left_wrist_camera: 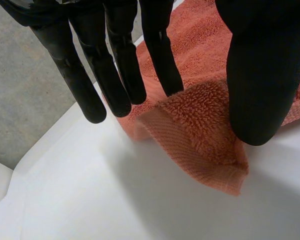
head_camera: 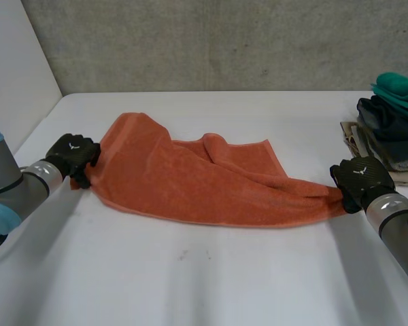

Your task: Fold the laundry.

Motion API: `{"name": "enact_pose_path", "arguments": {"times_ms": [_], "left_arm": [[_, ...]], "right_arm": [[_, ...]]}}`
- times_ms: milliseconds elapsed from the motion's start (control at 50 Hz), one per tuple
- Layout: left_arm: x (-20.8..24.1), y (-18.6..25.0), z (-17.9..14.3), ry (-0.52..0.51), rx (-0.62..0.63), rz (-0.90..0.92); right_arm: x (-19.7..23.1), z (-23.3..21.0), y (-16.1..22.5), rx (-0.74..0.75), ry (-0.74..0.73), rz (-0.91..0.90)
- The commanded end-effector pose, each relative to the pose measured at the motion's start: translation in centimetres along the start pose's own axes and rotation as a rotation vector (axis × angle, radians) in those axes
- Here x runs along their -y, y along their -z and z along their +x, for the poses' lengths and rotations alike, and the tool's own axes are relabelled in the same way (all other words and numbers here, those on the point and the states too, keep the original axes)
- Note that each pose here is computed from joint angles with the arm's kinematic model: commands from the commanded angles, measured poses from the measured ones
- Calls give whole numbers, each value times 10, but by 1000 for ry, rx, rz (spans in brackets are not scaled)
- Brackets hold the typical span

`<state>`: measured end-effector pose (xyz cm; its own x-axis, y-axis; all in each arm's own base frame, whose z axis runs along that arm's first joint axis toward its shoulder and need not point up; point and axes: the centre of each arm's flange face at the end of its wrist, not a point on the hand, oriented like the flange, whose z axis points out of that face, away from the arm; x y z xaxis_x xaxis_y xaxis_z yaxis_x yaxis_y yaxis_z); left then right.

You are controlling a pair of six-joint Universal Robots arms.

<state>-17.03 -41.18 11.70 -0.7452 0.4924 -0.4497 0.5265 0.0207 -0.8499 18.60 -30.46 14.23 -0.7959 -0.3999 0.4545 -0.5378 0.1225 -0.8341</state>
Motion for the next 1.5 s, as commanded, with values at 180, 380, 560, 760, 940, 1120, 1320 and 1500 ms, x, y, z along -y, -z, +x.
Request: {"name": "enact_pose_path", "arguments": {"times_ms": [180, 380, 560, 760, 940, 1120, 1320, 1500], "left_arm": [[-9, 6, 8, 17, -23, -40], [17, 25, -1, 2, 69, -49], [63, 83, -6, -28, 123, 12], [101, 152, 4, -49, 165, 90], [46, 127, 38, 36, -37, -35], [9, 100, 23, 50, -12, -50], [-7, 81, 21, 44, -11, -52], [-17, 66, 25, 43, -23, -56]], "right_arm": [[0, -1, 1, 2, 2, -1], [9, 6, 1, -16, 6, 17], [46, 26, 29, -43, 103, 47], [70, 40, 60, -40, 174, 40], [37, 15, 42, 60, 115, -26], [27, 18, 23, 41, 108, -23], [23, 26, 16, 2, 107, -11], [21, 25, 15, 5, 106, -15]]}}
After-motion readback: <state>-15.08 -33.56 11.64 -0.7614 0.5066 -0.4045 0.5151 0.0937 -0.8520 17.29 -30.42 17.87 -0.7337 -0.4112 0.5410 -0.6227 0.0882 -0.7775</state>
